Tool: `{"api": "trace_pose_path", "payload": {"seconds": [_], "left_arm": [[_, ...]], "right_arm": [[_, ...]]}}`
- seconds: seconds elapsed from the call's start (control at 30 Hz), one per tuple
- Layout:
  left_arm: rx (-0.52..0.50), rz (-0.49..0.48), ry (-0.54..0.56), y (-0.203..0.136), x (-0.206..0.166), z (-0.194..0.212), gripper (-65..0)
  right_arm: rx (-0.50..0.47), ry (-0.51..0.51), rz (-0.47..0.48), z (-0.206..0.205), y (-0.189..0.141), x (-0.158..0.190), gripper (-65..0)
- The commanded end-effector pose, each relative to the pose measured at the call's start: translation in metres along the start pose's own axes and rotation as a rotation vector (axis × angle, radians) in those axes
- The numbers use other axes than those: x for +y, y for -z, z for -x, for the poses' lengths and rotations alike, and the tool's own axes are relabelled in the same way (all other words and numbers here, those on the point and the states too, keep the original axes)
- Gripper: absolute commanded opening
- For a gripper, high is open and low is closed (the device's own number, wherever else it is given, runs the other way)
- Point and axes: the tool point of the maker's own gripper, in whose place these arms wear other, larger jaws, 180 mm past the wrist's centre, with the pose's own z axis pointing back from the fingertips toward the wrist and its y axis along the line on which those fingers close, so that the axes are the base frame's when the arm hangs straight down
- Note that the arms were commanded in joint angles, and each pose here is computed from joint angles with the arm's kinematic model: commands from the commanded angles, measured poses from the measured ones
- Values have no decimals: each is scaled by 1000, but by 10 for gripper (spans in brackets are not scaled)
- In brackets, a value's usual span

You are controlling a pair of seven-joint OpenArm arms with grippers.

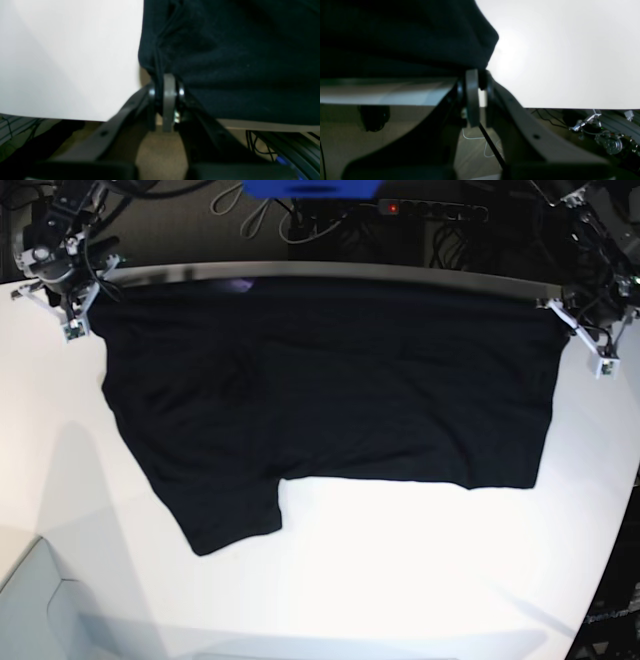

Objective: Layout the t-shirt on the table in an organized manner, then fold the t-shirt properly
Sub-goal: 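Hold the shirt edge taut with both grippers and lower it, then open both grippers and move them to the shirt's opposite corners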

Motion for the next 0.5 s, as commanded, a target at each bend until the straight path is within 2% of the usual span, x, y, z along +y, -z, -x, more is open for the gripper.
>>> {"api": "trace_pose_path", "payload": {"seconds": [0.0,0.03,0.17,0.27,0.37,0.47], "left_arm": [[-23,-30,11,-6,10,-9,-645],[-23,-30,11,-6,10,-9,-642],[-20,-29,18,-6,10,-9,-620],[-21,-37,17,-8,11,-9,-528],[-20,-40,16,-9,12,-7,-412],[-20,-41,17,-9,13,-8,-389]], "right_arm": [[-10,-2,47,-4,-4,-13,-650],[-10,-3,48,-4,-5,-14,-648],[-9,-4,49,-4,-5,-14,-529],[-10,-4,50,-4,-5,-14,-452],[-32,-8,74,-11,-11,-21,-435],[-60,-17,109,-21,-23,-29,-434]]}}
